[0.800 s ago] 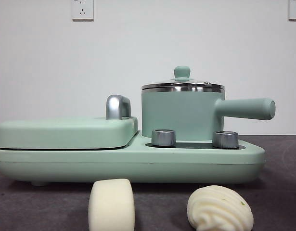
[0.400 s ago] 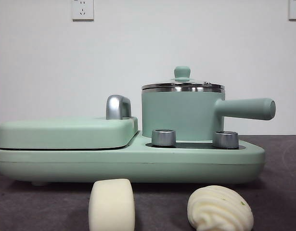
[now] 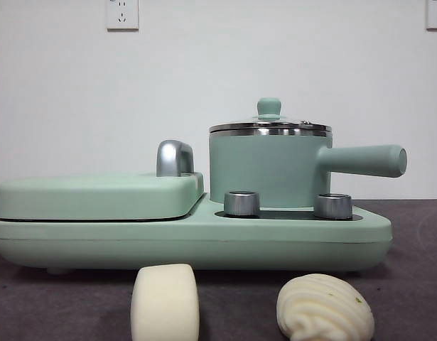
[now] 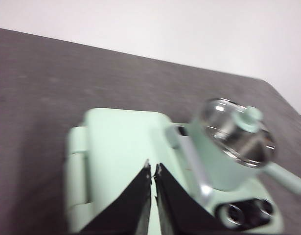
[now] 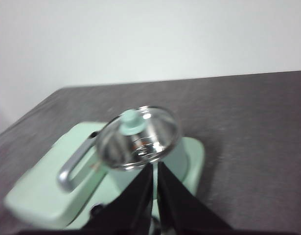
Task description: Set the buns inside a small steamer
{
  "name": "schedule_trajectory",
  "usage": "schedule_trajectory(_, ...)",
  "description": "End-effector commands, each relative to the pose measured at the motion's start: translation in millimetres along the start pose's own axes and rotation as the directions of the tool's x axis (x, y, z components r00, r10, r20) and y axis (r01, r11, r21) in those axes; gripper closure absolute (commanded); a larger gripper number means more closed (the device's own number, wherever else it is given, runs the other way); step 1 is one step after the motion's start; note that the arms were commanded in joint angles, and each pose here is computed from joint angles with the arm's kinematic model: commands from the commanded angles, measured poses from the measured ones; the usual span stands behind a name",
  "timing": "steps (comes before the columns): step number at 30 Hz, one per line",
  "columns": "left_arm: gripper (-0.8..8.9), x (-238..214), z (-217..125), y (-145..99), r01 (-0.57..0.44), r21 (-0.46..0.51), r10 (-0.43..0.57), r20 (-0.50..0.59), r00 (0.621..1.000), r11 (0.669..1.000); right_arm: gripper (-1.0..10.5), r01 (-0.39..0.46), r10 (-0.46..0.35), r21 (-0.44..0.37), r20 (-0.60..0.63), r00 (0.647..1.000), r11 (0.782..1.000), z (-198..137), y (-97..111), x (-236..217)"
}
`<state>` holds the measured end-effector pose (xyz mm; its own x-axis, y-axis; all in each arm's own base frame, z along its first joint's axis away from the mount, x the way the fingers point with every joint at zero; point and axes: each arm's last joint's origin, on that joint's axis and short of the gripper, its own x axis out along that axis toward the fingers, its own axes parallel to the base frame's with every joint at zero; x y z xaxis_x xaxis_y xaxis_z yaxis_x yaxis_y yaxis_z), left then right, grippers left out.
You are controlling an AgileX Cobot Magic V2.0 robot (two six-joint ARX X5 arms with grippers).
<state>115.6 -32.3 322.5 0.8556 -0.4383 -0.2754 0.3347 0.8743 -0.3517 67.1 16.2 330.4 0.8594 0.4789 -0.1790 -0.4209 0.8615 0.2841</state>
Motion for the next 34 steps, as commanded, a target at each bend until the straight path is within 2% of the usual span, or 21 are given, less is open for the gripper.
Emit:
schedule_trajectory(1,7.97,4.4,16.3,-8.5,0.102,0.061,-0.099,-0.041,0.994,0.993,9.3,-0.082,0.078,-0.097,-0.041,0.996,0.992,17.4,6.3,-0.1)
schedule_trajectory(5,7.97,13.7,29.7,-17.2,0.235,0.084,-0.222,-0.144,0.964,0.968,9.3,-0.21,0.196,-0.149,-0.107,0.975,0.966,32.9,11.9,2.3)
schedule_trajectory(7,7.97,18.7,32.3,-20.4,0.298,0.088,-0.279,-0.185,0.942,0.95,9.3,-0.24,0.223,-0.15,-0.121,0.967,0.959,37.5,12.9,3.9)
schedule_trajectory(9,7.96,22.7,32.3,-22.1,0.342,0.082,-0.32,-0.201,0.926,0.936,9.3,-0.251,0.234,-0.15,-0.121,0.965,0.956,39.0,13.2,4.5)
schedule_trajectory(15,7.68,30.9,30.8,-21.3,0.344,0.069,-0.321,-0.228,0.919,0.936,9.3,-0.25,0.233,-0.147,-0.122,0.965,0.957,38.8,13.1,4.4)
schedule_trajectory(18,6.49,32.6,30.6,-20.8,0.342,0.066,-0.319,-0.232,0.919,0.937,8.0,-0.245,0.227,-0.143,-0.127,0.965,0.959,38.1,12.9,4.3)
schedule_trajectory(22,3.8,34.0,30.4,-20.5,0.346,0.088,-0.318,-0.236,0.918,0.934,5.4,-0.232,0.214,-0.143,-0.128,0.968,0.962,37.9,12.3,4.7)
schedule_trajectory(24,3.17,34.3,30.4,-20.4,0.348,0.101,-0.318,-0.237,0.918,0.932,5.1,-0.231,0.214,-0.142,-0.129,0.968,0.962,37.8,12.3,4.7)
schedule_trajectory(34,3.14,36.8,29.9,-19.8,0.345,0.089,-0.316,-0.244,0.917,0.934,5.1,-0.232,0.215,-0.128,-0.131,0.968,0.964,37.5,12.5,4.3)
